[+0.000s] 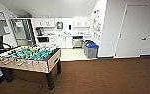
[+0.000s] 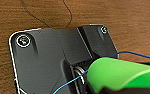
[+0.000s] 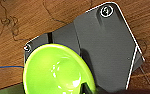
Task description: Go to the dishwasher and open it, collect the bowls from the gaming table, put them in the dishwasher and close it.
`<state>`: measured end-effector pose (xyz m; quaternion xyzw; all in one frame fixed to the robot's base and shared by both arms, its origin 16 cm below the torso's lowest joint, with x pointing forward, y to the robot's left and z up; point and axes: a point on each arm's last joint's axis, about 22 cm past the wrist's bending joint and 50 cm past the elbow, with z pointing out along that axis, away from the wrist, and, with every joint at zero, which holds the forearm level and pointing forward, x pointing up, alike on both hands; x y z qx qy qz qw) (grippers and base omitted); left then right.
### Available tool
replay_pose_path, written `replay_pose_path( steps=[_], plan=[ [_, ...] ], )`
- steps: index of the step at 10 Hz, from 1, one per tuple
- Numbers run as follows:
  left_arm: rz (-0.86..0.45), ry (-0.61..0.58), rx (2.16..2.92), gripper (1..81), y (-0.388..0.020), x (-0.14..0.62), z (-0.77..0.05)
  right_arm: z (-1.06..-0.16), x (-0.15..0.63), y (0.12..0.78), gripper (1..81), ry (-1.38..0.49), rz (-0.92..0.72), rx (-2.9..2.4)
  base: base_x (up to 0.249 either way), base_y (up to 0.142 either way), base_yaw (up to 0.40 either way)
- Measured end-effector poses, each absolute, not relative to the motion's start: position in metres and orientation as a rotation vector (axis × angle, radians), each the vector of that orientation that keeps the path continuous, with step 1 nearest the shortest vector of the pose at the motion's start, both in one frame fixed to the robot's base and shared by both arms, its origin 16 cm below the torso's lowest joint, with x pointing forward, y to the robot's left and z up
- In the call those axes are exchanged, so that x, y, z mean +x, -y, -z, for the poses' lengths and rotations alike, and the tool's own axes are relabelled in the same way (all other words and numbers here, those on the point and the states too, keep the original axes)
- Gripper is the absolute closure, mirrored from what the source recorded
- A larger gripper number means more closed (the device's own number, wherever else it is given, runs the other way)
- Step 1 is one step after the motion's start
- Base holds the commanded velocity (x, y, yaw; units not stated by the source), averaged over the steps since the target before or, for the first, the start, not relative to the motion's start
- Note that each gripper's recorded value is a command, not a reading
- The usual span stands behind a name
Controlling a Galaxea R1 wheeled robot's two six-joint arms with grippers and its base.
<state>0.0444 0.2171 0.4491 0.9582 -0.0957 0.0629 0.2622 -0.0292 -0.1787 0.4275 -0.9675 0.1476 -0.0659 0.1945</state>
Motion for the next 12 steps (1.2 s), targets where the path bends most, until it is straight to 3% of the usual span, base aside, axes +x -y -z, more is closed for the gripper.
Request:
replay_pose_path(
  steps=[2,12],
  plan=[
    [-0.169,0.26,2.592,81.1,-0.217,0.044,-0.449,-0.428,-0.022,0.178,81.1,-0.411,0.197,-2.71,0.138,0.0,0.0],
    [-0.167,0.262,2.592,81.1,-0.217,0.041,-0.449,-0.427,-0.029,0.181,81.1,-0.411,0.188,-2.717,0.138,-0.072,0.0]
  ],
)
